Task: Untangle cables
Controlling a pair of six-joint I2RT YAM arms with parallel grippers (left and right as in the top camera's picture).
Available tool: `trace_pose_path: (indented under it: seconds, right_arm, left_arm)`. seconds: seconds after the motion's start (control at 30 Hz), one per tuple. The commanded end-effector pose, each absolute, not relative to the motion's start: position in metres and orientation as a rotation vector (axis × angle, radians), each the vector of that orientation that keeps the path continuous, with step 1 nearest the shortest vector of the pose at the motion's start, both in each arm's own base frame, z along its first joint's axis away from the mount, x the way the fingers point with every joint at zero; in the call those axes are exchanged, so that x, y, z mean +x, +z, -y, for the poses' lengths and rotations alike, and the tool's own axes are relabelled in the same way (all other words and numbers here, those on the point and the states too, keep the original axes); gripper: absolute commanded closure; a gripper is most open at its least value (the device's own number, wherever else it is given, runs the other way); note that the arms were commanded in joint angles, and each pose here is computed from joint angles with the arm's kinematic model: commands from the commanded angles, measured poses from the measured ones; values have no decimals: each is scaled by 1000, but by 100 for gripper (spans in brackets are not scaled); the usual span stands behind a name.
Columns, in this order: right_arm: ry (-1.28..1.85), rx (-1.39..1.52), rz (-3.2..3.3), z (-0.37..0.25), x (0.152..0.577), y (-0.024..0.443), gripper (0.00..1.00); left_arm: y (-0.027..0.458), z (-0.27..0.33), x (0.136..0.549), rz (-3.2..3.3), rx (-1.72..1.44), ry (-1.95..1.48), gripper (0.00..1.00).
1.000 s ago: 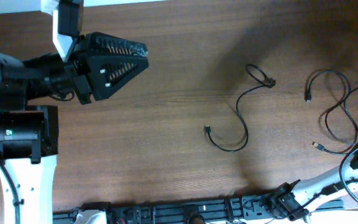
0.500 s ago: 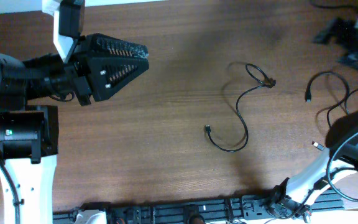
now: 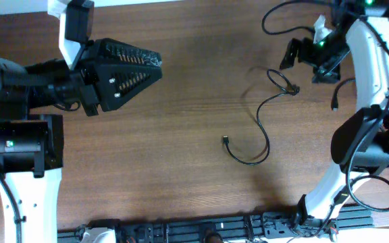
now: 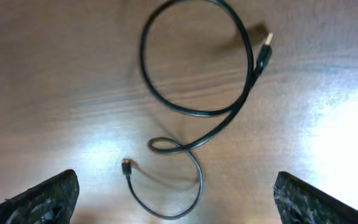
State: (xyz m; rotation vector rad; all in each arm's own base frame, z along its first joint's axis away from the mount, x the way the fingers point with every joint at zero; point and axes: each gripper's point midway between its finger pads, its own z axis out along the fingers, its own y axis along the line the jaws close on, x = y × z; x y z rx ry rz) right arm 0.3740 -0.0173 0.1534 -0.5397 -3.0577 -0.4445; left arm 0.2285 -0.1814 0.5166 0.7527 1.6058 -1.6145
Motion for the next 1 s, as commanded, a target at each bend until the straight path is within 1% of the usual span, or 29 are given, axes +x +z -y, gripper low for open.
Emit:
trace_pose_path:
  seconds: [0.0,0.1,0.17,0.2,0.23,0.27,0.3,0.33,0.43,0.57,0.7,0.77,0.9,0.97]
  right_arm:
    - [-386,-757,2960,12,368,130,3]
    - [-361,-1026,2842,6,366,111,3]
    - [-349,-1140,2783,-2,365,97,2]
    - [-343,-1181,2759,-8,364,88,4]
    - [-341,-1197,2752,-15,363,77,21]
    - [-338,-1205,2745,-21,361,66,53]
    - [-335,-1222,2732,-24,359,58,91]
    - [-344,-1239,2720,-29,357,48,96]
    - [-431,-1235,2716,-39,358,33,96]
    - [-536,-1196,2754,-42,371,38,96]
    - [-760,-1093,2837,-49,398,71,96]
    - [-846,-1013,2931,-48,416,98,96]
    - [-907,-851,3161,-37,447,157,96]
    - [-863,-811,3263,-25,457,183,96]
  left_arm:
    - [519,182,222,-1588,793,-1602,57]
    - [519,182,222,-1588,794,-1602,57]
    - [519,182,222,-1588,794,-1602,57]
    - [519,182,222,-1588,793,-1602,57]
    - [519,182,222,-1587,794,-1601,56]
    - [519,182,223,-1587,794,-1601,56]
    - [519,182,223,-1585,796,-1598,56]
    - [519,182,223,-1581,801,-1594,55]
    - [519,182,223,-1577,807,-1590,55]
    - [518,182,222,-1577,814,-1592,55]
    - [518,182,222,-1577,814,-1592,54]
    - [518,182,222,-1577,814,-1592,54]
    - [518,182,221,-1578,814,-1592,54]
    - [518,182,221,-1578,814,-1592,54]
